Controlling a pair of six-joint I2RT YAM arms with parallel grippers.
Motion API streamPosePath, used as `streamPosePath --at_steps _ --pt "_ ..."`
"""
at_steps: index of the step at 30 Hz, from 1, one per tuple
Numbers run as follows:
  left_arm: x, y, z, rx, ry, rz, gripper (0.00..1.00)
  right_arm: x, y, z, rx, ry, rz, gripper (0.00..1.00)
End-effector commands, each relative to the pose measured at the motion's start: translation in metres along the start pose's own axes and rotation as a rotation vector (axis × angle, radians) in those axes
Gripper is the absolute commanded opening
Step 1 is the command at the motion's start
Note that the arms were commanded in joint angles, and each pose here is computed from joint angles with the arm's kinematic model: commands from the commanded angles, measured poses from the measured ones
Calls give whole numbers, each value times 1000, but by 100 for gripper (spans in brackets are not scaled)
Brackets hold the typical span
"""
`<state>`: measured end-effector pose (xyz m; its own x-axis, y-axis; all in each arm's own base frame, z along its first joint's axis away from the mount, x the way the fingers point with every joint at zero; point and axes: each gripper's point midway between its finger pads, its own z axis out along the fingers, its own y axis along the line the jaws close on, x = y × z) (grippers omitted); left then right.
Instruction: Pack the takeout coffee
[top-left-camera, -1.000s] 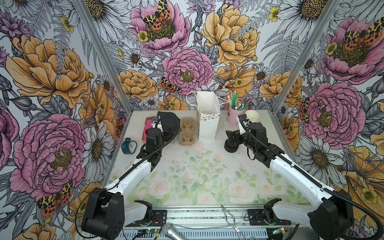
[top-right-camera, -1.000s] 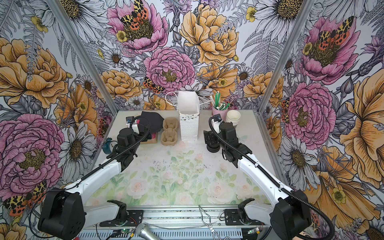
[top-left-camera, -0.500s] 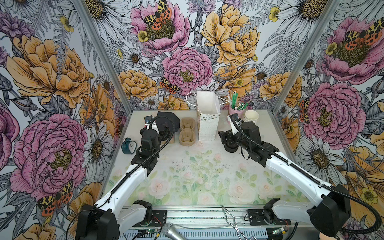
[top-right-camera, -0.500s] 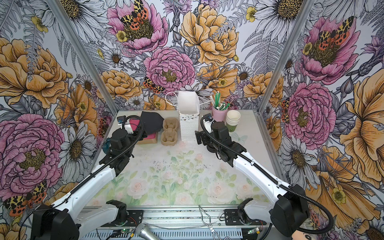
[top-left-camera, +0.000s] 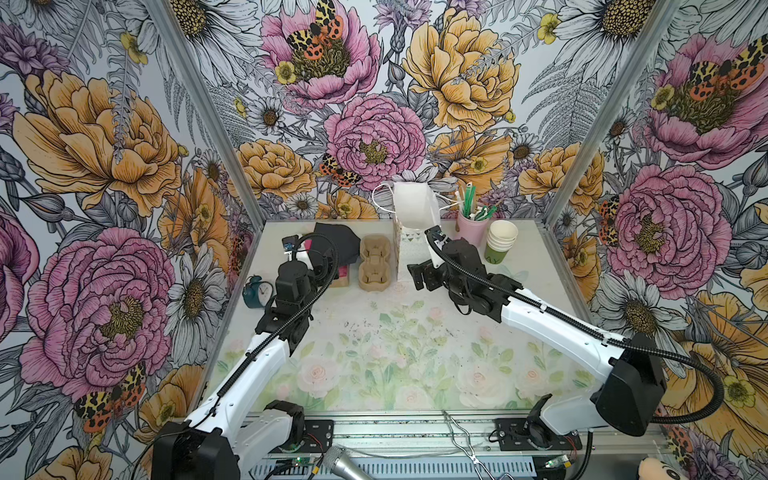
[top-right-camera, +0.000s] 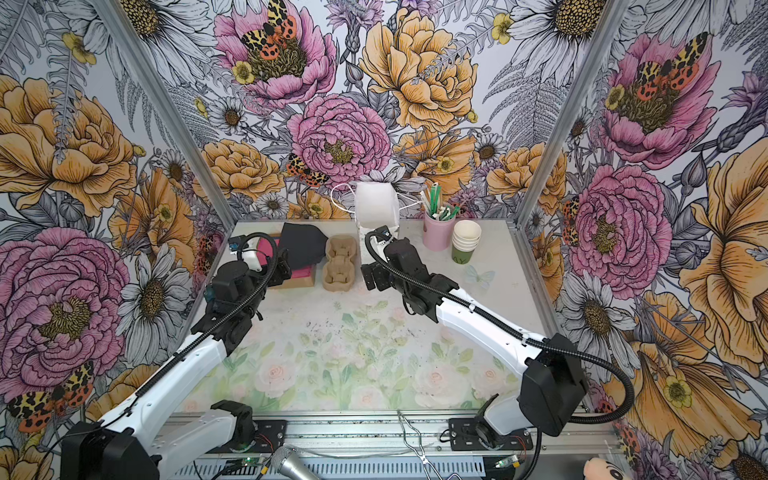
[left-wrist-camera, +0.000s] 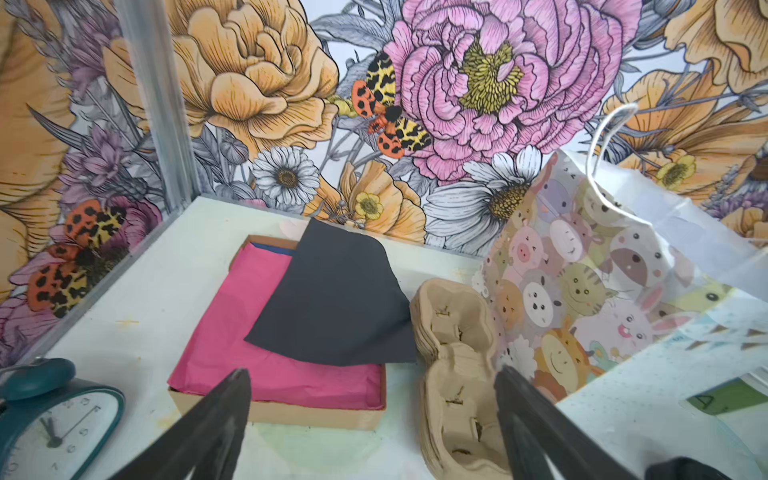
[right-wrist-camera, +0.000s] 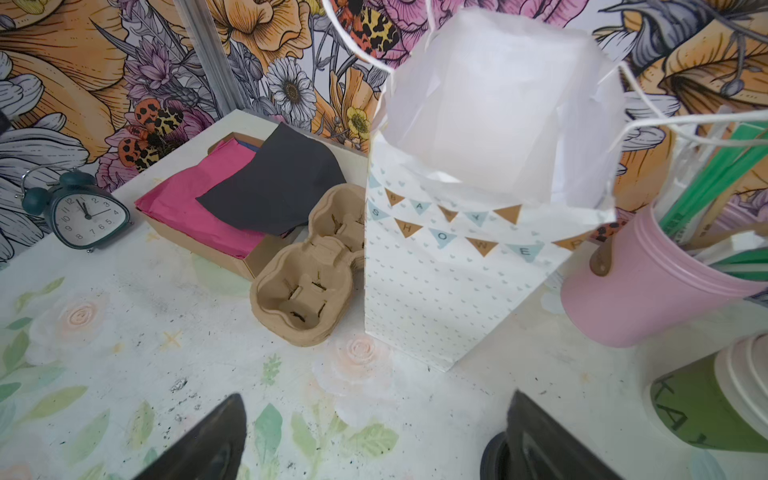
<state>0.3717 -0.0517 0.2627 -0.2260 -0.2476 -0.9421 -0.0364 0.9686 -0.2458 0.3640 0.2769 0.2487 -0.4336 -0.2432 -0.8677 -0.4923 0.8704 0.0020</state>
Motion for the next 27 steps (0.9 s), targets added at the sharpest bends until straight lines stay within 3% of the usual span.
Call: streamPosePath --at_steps 1,6,13,19,27 --pt "13 -17 3 120 82 -56 91 -7 3 5 31 17 32 98" --pt "28 -35 11 212 150 -39 90 -12 -23 -6 135 5 68 94" --pt "19 -65 7 334 123 -31 90 -32 -72 -41 224 -28 154 92" --pt "16 -79 2 378 120 -24 90 -12 -118 -63 325 28 196 92" --pt "17 -83 -1 389 122 -26 90 6 -220 -80 522 127 287 92"
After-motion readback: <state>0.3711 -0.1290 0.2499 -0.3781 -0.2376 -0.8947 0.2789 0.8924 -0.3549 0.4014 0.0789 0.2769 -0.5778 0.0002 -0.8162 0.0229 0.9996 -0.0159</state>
